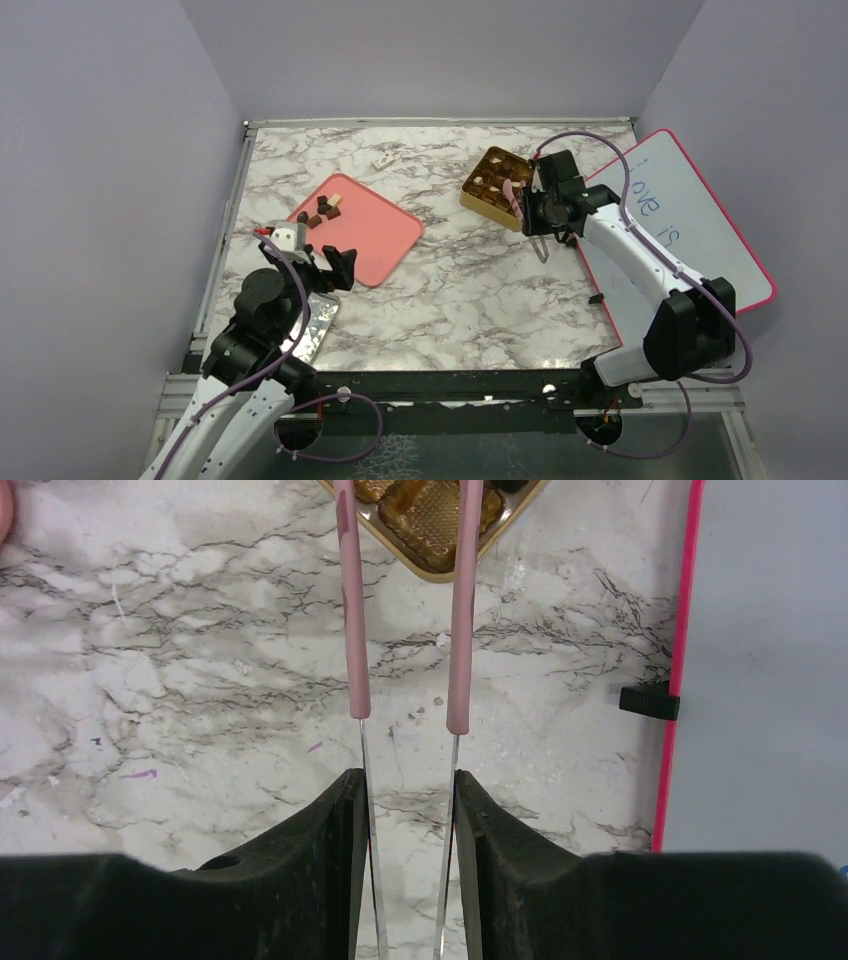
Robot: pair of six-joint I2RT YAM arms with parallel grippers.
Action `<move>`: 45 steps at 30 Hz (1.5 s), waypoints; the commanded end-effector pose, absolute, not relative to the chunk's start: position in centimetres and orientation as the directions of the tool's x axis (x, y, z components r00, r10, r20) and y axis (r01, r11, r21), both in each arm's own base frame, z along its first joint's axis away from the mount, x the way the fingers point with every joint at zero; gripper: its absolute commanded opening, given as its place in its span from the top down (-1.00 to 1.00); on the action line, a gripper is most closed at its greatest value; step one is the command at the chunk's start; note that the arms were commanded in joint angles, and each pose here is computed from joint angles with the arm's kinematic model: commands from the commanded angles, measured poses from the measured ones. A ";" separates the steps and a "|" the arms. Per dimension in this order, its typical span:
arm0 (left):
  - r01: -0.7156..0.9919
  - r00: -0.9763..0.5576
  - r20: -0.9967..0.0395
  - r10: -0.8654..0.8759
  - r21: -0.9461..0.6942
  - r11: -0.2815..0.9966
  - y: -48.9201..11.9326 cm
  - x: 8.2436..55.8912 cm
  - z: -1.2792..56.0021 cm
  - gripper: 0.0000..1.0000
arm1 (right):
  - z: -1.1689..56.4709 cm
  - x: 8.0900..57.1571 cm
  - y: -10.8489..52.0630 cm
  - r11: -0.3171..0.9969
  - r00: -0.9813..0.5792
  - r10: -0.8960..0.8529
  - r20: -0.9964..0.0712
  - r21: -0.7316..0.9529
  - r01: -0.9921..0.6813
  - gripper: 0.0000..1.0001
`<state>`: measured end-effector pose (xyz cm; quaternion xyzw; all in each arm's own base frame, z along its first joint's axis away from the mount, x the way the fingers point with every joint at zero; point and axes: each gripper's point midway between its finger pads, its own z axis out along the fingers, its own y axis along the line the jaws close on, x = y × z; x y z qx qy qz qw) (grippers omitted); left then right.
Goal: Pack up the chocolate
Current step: Place the fake chocolate in the packing box, then adjust the clamp.
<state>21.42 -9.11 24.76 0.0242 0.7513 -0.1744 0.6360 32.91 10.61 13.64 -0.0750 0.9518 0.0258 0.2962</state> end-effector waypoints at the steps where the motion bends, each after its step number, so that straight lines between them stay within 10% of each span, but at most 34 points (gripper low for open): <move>1: 0.287 -0.224 -0.959 -0.171 -0.233 0.929 -10.1 21.8 24.5 -0.98 | 15.4 33.0 11.7 0.976 -0.772 -0.126 -0.624 0.063 -0.210 0.21; 34: 0.342 -0.533 -0.597 -0.600 -0.801 0.492 -22.4 27.2 30.3 -0.31 | 19.9 24.8 29.8 0.656 -0.387 -0.296 -0.873 0.109 -0.747 0.26; 45: 0.093 -0.497 -0.671 -0.551 -0.672 0.735 -18.2 29.1 22.5 -0.25 | 22.4 23.2 31.1 0.647 -0.315 -0.298 -0.901 0.052 -0.761 0.28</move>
